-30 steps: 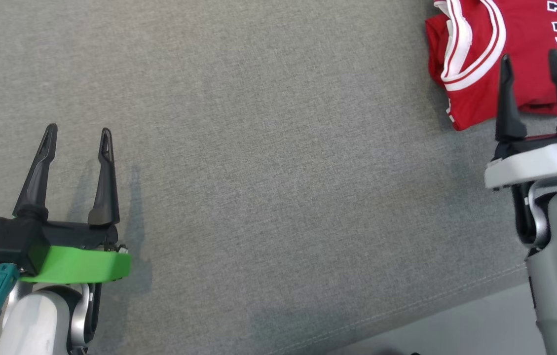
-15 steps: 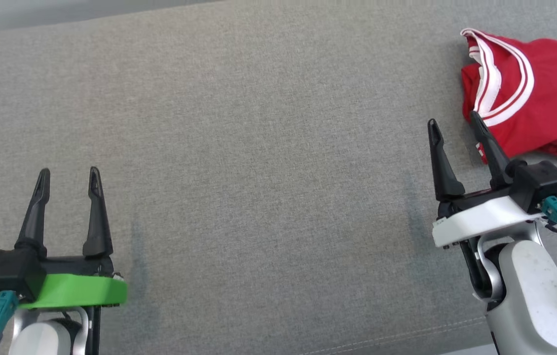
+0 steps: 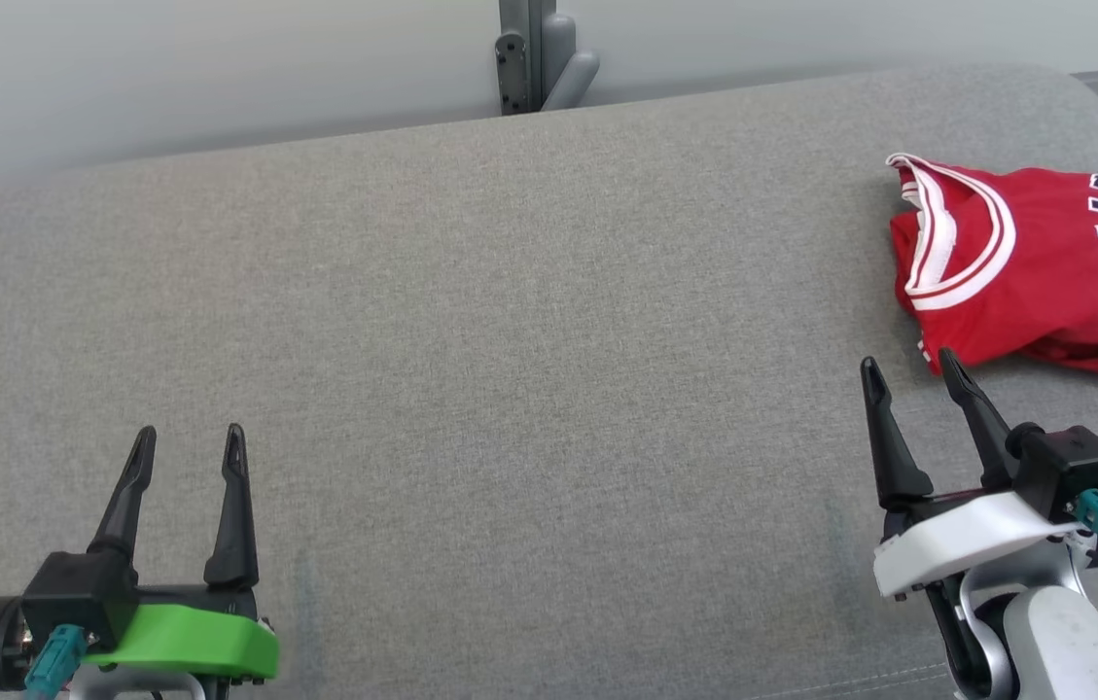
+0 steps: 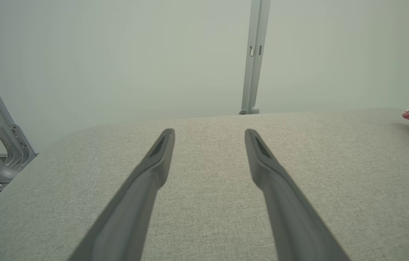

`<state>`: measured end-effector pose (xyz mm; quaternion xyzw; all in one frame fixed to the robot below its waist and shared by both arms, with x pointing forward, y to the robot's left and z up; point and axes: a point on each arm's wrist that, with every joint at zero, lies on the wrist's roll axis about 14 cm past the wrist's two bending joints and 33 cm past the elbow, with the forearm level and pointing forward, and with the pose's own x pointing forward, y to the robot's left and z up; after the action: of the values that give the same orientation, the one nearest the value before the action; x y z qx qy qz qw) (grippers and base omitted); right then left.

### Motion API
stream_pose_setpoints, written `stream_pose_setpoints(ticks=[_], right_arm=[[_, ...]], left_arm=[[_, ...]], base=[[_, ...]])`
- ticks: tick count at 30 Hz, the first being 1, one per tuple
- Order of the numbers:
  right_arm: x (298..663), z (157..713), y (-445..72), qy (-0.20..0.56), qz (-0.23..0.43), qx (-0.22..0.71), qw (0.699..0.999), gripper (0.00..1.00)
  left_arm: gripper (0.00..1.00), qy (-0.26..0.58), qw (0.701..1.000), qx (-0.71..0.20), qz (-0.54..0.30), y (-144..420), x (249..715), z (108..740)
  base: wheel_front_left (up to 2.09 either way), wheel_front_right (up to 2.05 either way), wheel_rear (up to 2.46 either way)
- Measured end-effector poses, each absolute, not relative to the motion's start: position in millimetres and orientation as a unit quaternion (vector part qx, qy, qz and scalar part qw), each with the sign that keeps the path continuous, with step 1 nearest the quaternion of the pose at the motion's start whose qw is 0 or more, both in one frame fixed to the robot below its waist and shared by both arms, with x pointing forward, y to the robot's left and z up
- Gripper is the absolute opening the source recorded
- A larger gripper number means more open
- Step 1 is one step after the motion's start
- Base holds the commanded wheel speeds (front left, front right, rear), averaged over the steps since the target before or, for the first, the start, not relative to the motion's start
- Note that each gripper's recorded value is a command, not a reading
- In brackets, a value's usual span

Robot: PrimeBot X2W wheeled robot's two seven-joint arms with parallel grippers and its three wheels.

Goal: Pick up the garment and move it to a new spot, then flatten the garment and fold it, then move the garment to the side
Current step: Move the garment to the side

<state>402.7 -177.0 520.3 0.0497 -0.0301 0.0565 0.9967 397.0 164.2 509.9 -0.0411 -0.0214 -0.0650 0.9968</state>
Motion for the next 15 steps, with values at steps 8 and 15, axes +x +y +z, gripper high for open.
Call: stream_pose_setpoints(ticks=[8,15], right_arm=[[373.3,534.0,-185.4,-0.039,0.047,0.041,0.997,1.00],[362.8,544.9,-188.5,-0.051,0.043,0.038,0.997,1.00]], left_arm=[[1.00,-0.019,0.997,-0.034,-0.063,166.0,375.5,516.1],[1.00,-0.013,0.997,-0.032,-0.066,166.0,367.4,517.3]], base=[[0.00,0.00,0.00],[0.00,0.00,0.00]])
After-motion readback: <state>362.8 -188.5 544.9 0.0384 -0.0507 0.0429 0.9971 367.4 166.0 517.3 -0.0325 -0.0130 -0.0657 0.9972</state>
